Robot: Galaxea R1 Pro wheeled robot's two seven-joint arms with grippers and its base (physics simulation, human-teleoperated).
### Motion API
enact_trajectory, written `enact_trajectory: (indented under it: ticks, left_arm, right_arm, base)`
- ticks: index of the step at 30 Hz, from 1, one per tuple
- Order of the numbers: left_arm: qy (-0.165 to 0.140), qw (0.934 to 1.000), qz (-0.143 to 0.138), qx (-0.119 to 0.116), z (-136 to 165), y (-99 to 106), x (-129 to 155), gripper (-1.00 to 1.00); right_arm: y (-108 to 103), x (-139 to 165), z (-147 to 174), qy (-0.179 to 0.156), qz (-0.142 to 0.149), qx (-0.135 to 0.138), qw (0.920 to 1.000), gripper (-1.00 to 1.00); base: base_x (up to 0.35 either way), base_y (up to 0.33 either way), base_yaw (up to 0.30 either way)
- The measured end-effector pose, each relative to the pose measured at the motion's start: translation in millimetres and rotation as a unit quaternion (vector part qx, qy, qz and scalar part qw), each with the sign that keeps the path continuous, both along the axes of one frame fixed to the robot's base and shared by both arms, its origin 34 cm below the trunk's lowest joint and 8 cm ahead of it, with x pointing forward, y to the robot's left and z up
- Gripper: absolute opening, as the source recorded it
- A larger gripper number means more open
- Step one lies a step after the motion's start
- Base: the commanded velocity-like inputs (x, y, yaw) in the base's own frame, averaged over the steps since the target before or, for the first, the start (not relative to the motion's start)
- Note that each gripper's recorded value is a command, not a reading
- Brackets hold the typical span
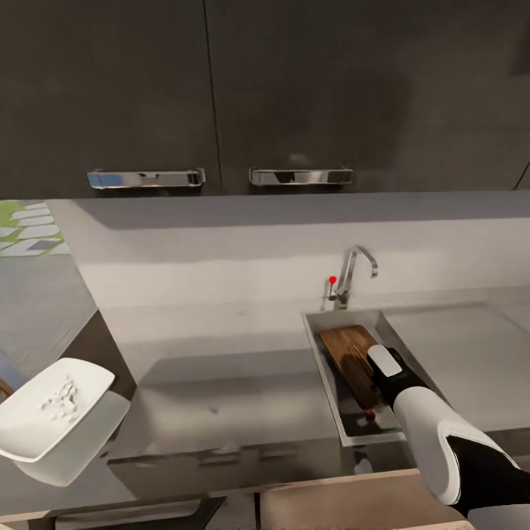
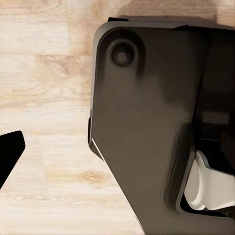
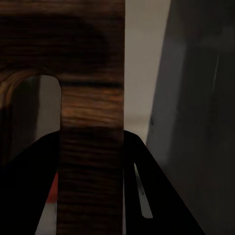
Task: In the kitchen, take the Vidalia onion out of the sink, dice it on the chopping board with the paring knife, put the diced onion into the bowl on the countertop, then place both the paring knife and the chopping board into the sink.
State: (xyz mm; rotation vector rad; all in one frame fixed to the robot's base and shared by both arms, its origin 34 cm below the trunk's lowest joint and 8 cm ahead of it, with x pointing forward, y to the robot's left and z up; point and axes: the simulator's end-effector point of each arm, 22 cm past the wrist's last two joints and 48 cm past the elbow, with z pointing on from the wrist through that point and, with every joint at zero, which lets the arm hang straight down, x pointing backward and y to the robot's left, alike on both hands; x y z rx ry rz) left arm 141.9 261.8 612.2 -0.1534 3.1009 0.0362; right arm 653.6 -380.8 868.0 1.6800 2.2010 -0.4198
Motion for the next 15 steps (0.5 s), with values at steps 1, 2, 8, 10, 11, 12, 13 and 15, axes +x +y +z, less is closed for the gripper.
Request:
enact_trajectory:
  ticks: [1, 2, 8, 10, 11, 12, 13, 15]
  left_arm:
    - [0.001, 1.0, 0.0, 0.0, 0, 0, -1, 1.0]
    - [0.002, 1.0, 0.0, 0.0, 0, 0, -1, 1.0]
    - [0.007, 1.0, 0.0, -0.003, 0, -4, -5, 1.0]
    - [0.009, 1.0, 0.0, -0.003, -1, -5, -7, 1.0]
    - [0.01, 0.9999, 0.0, -0.003, -1, -5, -7, 1.0]
    - [0.011, 0.9999, 0.0, -0.003, -1, -5, -8, 1.0]
    - [0.011, 0.9999, 0.0, -0.004, -1, -6, -9, 1.0]
    - [0.013, 0.9999, 0.0, -0.005, -1, -7, -10, 1.0]
  right_arm:
    - [0, 0, -1, 0.001, 0.0, 0.0, 1.0, -1.0]
    - [0, -1, -2, 0.002, 0.0, 0.0, 1.0, -1.0]
    - [2, -1, -7, 0.006, 0.001, 0.001, 1.0, -1.0]
    - [2, -2, -9, 0.008, 0.001, 0.001, 1.0, -1.0]
    - [2, -2, -10, 0.009, 0.001, 0.001, 1.0, -1.0]
    - [2, -2, -11, 0.01, 0.001, 0.001, 1.0, -1.0]
    - [2, -3, -12, 0.011, 0.001, 0.001, 0.9999, -1.0]
    - [2, -3, -13, 0.012, 0.001, 0.001, 0.9999, -1.0]
  base:
    - [0.0, 0.0, 0.0]
    - [0.0, 0.0, 0.0]
    - [0.0, 0.0, 0.0]
    - [0.0, 0.0, 0.0]
    - [0.0, 0.0, 0.0]
    - [0.0, 0.0, 0.0]
    - [0.0, 0.0, 0.0]
    - [0.0, 0.0, 0.0]
